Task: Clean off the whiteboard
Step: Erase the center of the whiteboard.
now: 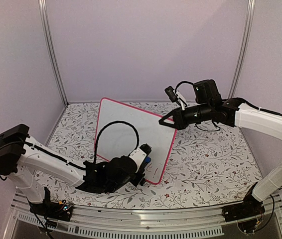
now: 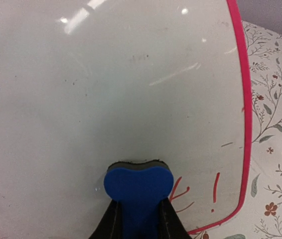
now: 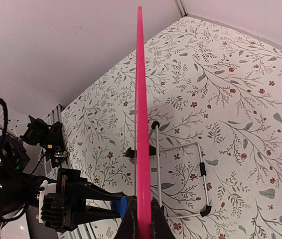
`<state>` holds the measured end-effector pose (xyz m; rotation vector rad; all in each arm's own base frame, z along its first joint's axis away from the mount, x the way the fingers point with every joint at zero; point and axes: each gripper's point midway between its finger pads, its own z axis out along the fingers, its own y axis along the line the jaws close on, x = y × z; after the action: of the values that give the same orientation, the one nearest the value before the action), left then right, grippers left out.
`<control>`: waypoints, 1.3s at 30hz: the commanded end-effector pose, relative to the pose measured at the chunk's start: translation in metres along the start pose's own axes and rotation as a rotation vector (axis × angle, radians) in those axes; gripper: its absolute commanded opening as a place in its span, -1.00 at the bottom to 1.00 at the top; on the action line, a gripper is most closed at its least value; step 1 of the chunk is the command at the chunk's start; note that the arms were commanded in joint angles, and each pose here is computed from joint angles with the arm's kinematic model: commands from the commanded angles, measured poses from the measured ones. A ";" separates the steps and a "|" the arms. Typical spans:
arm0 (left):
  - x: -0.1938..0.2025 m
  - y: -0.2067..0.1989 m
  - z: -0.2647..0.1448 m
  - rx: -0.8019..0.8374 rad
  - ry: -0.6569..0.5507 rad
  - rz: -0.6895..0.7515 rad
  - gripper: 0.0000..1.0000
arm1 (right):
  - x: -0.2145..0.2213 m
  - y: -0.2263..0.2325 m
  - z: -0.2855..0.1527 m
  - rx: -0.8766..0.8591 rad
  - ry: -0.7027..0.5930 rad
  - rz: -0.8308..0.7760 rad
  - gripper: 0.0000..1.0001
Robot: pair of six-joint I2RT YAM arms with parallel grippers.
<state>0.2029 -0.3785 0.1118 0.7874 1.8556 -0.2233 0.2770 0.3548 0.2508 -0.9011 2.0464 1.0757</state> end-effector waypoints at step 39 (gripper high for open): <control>0.037 -0.025 0.002 0.024 0.080 0.063 -1.00 | 0.028 0.006 0.012 -0.036 0.097 -0.009 -1.00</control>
<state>0.1760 -0.3595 0.0535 0.8887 1.9588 -0.1208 0.2777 0.3553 0.2508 -0.9010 2.0434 1.0766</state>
